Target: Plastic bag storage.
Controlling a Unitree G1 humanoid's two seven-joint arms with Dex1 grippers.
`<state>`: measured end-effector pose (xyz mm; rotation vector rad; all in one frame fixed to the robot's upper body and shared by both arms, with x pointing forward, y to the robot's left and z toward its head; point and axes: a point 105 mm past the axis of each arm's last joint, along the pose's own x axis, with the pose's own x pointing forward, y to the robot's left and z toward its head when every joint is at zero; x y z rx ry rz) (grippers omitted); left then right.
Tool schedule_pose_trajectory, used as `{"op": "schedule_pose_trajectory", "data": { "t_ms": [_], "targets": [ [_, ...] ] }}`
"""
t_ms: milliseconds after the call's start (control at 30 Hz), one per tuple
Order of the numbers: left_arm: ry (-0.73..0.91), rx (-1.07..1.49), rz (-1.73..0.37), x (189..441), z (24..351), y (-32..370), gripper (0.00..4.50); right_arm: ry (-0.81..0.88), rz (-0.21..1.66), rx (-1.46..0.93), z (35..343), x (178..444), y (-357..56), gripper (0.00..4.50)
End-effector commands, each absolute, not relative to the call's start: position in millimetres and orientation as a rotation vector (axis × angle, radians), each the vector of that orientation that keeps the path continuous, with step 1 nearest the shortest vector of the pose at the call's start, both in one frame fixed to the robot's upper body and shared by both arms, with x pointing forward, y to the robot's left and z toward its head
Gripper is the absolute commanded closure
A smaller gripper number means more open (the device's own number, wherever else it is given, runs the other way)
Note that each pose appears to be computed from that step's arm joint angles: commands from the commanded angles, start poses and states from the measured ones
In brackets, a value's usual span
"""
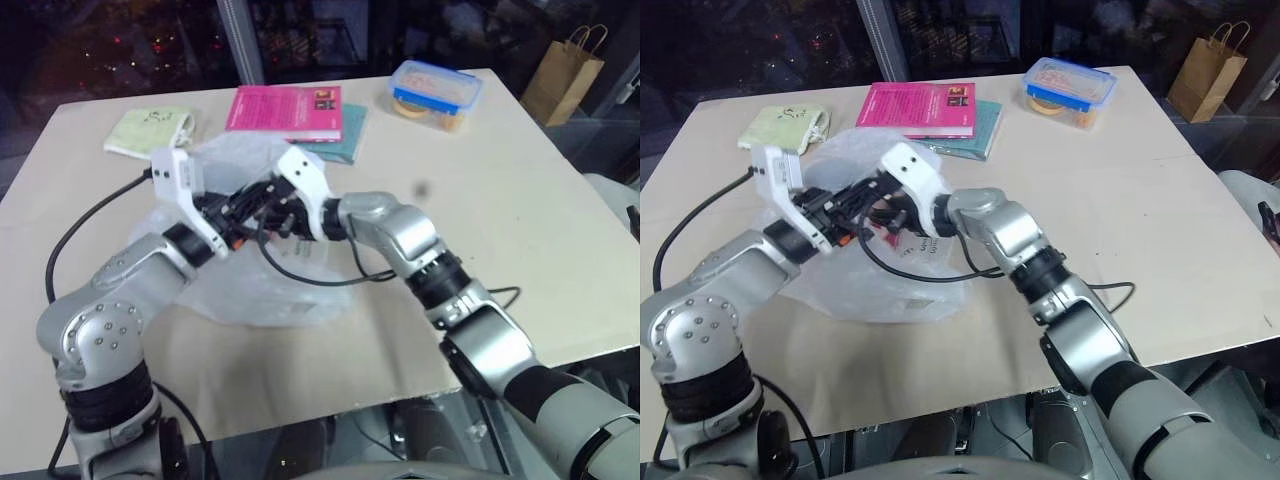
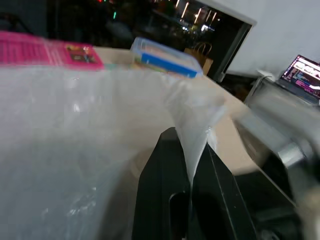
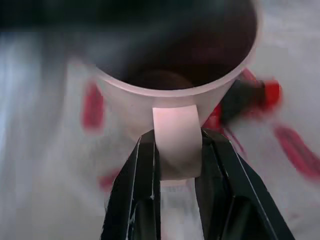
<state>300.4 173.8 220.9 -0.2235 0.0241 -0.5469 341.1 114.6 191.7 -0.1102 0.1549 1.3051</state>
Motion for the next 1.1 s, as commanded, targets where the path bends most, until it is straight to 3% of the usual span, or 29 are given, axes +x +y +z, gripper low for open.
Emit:
{"op": "schedule_pose_trajectory", "data": {
  "t_ms": [33, 67, 133, 167, 267, 333, 633, 767, 900, 1100],
  "targets": [
    [-0.016, -0.193, -0.525, 292.2, 228.8, 177.3, 4.50, 0.084, 1.342, -0.065, 207.2, 343.2, 129.9, 4.05],
    [-0.016, -0.190, -0.516, 292.0, 227.6, 178.0, 4.50, 0.084, 1.353, -0.066, 204.8, 342.7, 134.0, 4.05],
    [-0.018, -0.193, -0.510, 291.8, 226.6, 177.8, 4.50, 0.102, 1.365, -0.025, 201.7, 343.1, 140.0, 3.02],
    [-0.023, -0.191, -0.500, 292.6, 226.6, 178.4, 4.50, 0.102, 1.366, -0.070, 196.0, 343.4, 140.8, 2.76],
    [-0.033, -0.201, -0.480, 295.6, 226.8, 179.9, 4.50, 0.078, 1.353, -0.176, 187.7, 346.8, 133.7, 1.30],
    [-0.039, -0.206, -0.467, 298.0, 227.1, 181.5, 4.50, 0.034, 1.344, -0.285, 186.2, 348.4, 118.8, 0.57],
    [-0.047, -0.228, -0.459, 305.8, 223.9, 181.1, 4.50, -0.064, 1.154, -0.417, 211.8, 332.3, 20.0, 0.57],
    [-0.051, -0.230, -0.475, 308.6, 225.1, 178.2, 4.50, -0.051, 0.970, -0.424, 217.8, 337.2, -9.2, 0.57],
    [-0.048, -0.218, -0.493, 309.7, 226.0, 176.2, 4.50, -0.059, 0.796, -0.364, 229.0, 359.0, -19.6, 0.57],
    [-0.053, -0.207, -0.502, 309.3, 229.2, 174.7, 4.50, -0.026, 0.889, -0.278, 227.7, 362.9, 4.5, 0.57]
  ]
}}
